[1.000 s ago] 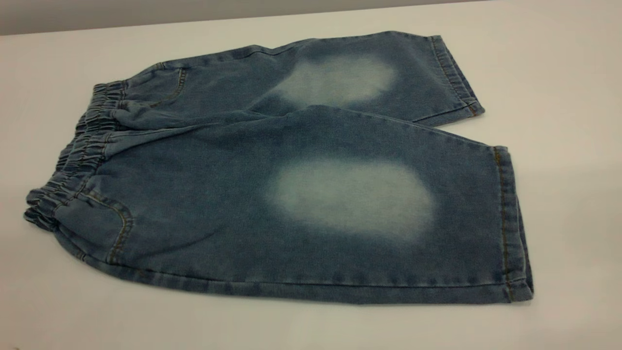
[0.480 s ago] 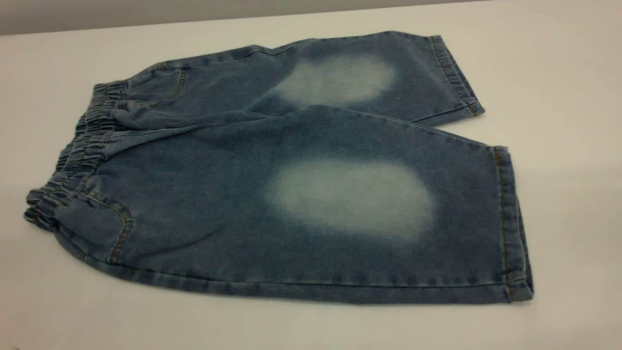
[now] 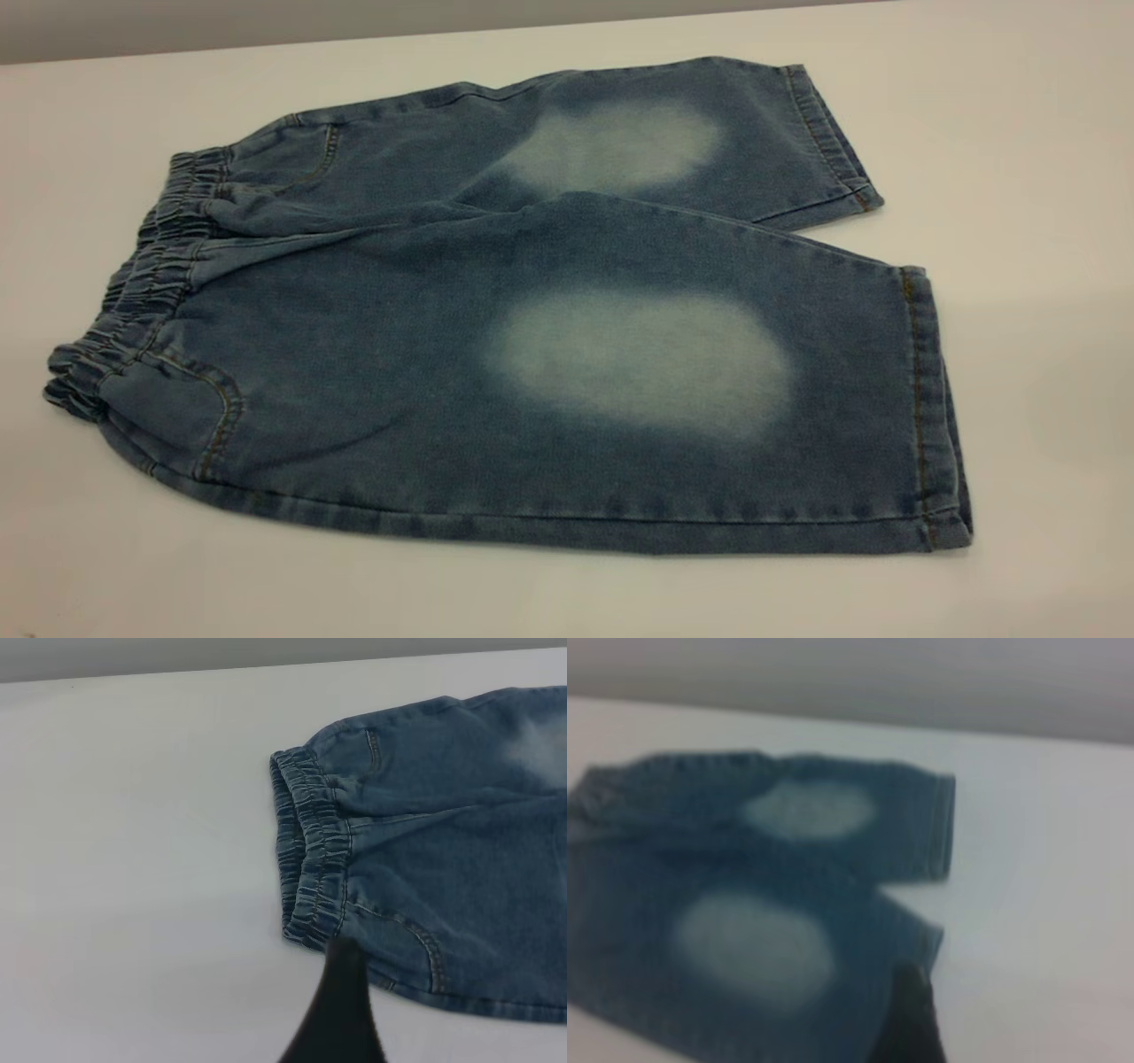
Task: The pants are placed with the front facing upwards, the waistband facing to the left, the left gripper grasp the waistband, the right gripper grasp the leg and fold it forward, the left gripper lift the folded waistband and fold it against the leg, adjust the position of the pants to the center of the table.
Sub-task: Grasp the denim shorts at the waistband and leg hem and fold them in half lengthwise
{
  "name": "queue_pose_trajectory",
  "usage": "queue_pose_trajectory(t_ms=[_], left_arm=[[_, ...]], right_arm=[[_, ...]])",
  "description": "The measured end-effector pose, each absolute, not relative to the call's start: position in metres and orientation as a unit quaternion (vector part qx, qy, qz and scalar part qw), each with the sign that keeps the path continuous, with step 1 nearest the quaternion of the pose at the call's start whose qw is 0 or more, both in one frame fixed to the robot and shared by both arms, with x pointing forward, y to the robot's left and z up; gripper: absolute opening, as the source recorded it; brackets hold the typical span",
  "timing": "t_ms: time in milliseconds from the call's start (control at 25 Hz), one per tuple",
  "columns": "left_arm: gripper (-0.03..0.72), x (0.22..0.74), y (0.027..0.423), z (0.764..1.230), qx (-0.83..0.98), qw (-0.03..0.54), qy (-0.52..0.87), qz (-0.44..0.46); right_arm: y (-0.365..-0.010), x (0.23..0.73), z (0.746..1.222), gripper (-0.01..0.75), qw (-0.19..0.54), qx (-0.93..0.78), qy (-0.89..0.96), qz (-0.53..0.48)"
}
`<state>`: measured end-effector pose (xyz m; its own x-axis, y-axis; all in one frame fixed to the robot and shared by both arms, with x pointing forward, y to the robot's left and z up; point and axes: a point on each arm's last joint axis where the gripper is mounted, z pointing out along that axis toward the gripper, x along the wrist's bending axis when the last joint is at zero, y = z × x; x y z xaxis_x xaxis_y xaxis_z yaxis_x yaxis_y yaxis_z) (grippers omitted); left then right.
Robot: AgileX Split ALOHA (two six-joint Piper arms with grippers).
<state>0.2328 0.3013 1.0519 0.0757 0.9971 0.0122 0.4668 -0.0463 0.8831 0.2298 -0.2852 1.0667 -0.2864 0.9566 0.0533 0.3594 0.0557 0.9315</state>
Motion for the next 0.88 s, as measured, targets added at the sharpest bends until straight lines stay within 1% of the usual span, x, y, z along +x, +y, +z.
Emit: queue_pose_trajectory(t_ms=[200,360,480,680,800,880], left_arm=[[0.571,0.235,0.302,1.055,0.623,0.376,0.589,0.351],[0.571,0.249,0.302,1.074,0.589,0.4,0.602,0.36],[0.571,0.272,0.299,1.086,0.568,0.419,0.623,0.336],[0.571,0.322,0.29,1.087,0.555,0.433,0.655,0.275],[0.571,0.354,0.286,1.081,0.546,0.434,0.672,0.248],[0.571,0.373,0.285,1.073,0.549,0.418,0.686,0.232]], right_arm=[[-0.282,0.231,1.072,0.498,0.309,0.509,0.625,0.505],[-0.278,0.245,1.076,0.498,0.264,0.543,0.607,0.516],[-0.271,0.27,1.081,0.498,0.223,0.561,0.606,0.518],[-0.257,0.314,1.091,0.498,0.176,0.557,0.628,0.514],[-0.247,0.338,1.087,0.498,0.125,0.555,0.65,0.504],[-0.241,0.353,1.08,0.498,0.093,0.554,0.665,0.492]])
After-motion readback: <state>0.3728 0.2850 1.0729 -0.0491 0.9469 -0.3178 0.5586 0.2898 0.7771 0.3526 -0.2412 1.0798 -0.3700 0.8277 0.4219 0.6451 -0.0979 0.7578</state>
